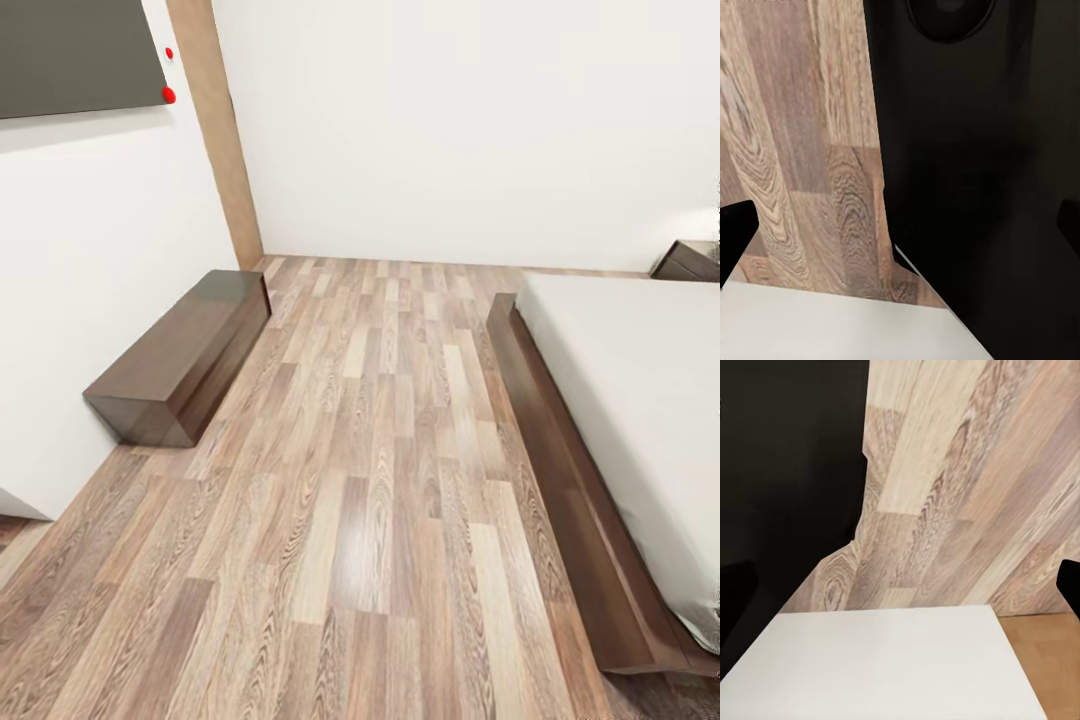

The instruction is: In the bedroom, move the book from the bed onto either nightstand, and place the two sandals side by side next to the bed.

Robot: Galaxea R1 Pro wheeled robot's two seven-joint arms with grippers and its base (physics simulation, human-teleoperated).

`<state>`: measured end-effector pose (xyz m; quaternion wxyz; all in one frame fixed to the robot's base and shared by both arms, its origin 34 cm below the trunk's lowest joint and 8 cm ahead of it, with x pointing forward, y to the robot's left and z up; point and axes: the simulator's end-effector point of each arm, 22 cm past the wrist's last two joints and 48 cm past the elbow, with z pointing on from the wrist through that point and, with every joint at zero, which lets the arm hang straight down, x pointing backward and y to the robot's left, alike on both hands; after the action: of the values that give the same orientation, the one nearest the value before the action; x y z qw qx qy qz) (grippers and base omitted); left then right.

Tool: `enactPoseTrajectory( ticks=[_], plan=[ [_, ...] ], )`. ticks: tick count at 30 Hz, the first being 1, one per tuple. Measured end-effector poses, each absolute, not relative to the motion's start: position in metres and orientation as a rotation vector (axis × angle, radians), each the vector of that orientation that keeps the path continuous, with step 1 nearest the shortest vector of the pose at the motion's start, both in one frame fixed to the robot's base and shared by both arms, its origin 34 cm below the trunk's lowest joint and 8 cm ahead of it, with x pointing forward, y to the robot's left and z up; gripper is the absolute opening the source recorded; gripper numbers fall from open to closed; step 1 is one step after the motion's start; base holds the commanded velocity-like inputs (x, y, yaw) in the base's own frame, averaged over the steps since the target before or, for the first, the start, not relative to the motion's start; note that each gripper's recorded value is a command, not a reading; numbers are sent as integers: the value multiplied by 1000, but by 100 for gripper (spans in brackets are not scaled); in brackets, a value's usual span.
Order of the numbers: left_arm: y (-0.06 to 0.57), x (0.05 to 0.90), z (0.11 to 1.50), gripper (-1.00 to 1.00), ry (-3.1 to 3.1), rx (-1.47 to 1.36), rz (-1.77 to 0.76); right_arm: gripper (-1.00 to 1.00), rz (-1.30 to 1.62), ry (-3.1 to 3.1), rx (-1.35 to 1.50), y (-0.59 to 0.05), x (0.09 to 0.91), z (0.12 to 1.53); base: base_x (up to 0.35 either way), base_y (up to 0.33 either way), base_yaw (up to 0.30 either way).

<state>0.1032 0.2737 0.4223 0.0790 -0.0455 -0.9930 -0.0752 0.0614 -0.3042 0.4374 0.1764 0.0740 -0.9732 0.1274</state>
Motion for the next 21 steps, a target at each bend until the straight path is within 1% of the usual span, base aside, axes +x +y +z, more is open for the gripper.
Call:
enactPoseTrajectory(
  ticks=[21],
  plan=[
    [274, 103, 422, 100, -2972, -136, -226, 100, 356, -2756, 209, -302, 61, 437, 0, 0, -81]
  ],
)
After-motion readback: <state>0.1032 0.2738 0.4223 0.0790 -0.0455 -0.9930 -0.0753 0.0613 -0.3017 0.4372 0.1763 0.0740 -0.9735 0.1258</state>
